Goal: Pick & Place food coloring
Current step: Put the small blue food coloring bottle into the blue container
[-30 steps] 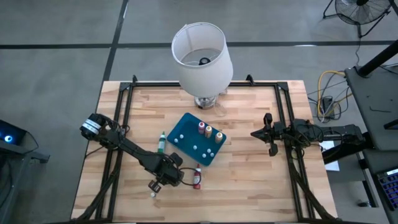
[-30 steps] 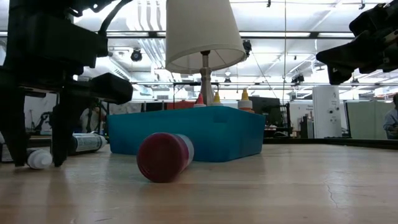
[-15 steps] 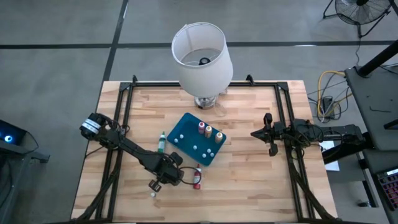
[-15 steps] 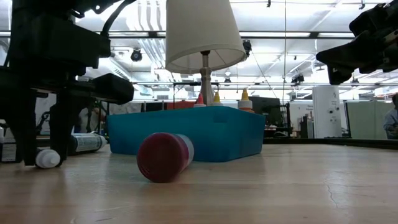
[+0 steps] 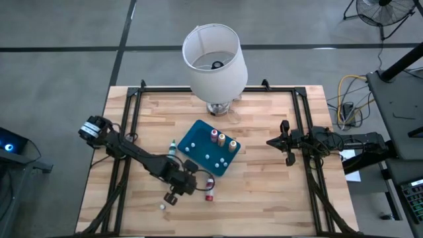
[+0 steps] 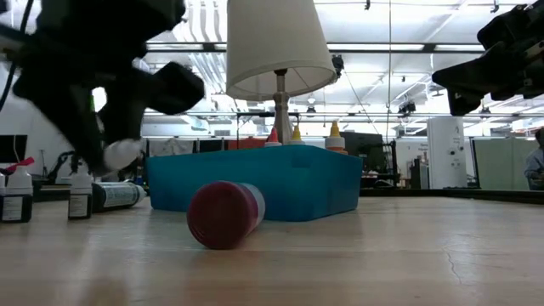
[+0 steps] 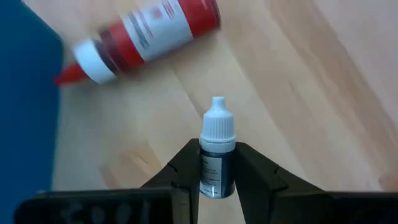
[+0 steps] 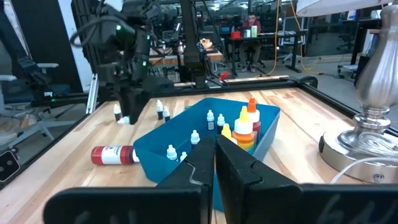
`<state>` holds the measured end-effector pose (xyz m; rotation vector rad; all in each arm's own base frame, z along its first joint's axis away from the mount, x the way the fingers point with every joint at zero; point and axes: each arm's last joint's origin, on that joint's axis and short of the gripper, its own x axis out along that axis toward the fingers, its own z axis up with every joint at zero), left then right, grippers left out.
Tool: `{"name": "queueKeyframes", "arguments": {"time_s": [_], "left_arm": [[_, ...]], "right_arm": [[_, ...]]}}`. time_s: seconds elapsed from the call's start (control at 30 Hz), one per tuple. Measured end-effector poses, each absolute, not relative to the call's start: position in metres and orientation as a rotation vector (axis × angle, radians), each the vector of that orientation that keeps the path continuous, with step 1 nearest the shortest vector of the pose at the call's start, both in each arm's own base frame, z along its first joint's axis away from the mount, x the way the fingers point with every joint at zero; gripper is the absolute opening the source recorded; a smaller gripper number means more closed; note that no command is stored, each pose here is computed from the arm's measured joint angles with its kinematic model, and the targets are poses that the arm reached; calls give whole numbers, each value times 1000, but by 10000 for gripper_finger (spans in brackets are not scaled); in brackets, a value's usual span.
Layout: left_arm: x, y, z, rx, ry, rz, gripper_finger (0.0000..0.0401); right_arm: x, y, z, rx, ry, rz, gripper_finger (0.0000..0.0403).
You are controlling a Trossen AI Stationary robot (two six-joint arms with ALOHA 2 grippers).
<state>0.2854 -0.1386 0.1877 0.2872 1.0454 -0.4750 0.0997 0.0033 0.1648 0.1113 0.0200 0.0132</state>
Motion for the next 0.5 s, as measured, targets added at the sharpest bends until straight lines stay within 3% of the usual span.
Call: {"name": "queueKeyframes", "arguments": {"time_s": [0.5], "left_arm": [[298, -139, 188, 108, 801, -472, 56]], "right_arm": [[100, 3, 165, 111, 20, 14, 8]]}}
